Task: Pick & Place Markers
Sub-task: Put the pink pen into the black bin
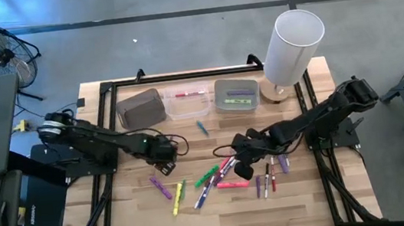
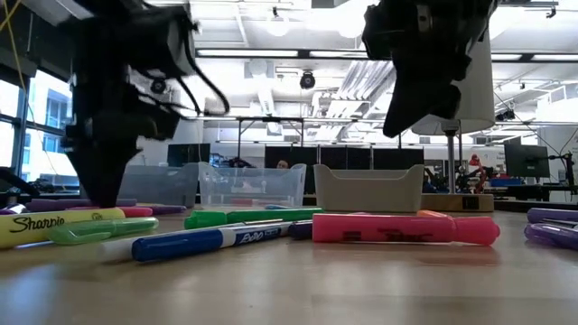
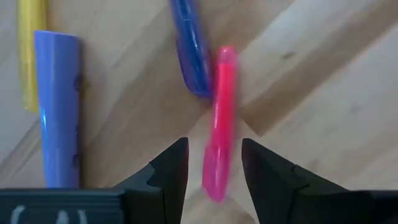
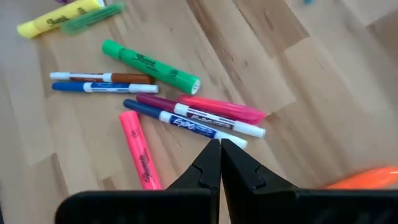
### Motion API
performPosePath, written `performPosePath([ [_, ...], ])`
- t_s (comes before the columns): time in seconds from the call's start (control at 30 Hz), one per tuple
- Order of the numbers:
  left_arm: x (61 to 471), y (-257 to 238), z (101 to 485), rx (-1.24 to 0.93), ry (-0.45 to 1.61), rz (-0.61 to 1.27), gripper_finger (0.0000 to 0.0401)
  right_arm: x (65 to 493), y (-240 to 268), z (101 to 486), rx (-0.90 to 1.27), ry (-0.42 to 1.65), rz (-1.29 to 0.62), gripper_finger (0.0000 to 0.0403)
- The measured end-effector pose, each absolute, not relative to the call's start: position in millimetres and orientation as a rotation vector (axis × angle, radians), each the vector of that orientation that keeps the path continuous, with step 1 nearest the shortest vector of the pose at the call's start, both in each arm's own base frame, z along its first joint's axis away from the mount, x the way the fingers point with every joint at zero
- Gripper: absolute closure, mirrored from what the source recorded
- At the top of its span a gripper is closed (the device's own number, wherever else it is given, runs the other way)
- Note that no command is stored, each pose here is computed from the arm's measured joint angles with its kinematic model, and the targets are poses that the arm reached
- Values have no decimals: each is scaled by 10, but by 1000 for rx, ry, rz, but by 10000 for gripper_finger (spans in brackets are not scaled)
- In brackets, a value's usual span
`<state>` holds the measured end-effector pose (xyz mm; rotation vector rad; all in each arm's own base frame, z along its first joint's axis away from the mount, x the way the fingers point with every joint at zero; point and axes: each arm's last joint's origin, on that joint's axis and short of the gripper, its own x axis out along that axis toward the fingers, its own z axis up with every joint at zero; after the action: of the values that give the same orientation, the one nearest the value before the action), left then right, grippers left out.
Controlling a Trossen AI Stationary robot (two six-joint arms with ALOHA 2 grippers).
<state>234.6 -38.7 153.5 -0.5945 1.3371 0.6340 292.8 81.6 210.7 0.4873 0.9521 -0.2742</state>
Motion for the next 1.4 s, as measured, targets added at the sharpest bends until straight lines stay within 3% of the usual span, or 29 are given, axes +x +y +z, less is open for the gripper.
performPosePath([
  [0.27, 2429, -401, 1375, -622, 1386, 624, 270, 2845, 687, 2274, 369, 947, -193, 403],
  [0.57, 2443, -414, 1356, -767, 1367, 711, 369, 2600, 503, 2372, 244, 998, -173, 403],
  [0.77, 2533, -435, 1489, -804, 1383, 730, 369, 2368, 385, 2203, 262, 1002, -156, 403],
  [0.93, 2682, -493, 1727, -834, 1398, 610, 369, 2225, 332, 2092, 342, 938, -124, 403],
  [1.2, 2894, -425, 2271, -682, 1356, 448, 369, 2164, 325, 2117, 392, 838, -108, 403],
  [1.4, 2972, -68, 2572, -517, 1328, 406, 369, 2191, 323, 2143, 450, 793, -144, 403],
])
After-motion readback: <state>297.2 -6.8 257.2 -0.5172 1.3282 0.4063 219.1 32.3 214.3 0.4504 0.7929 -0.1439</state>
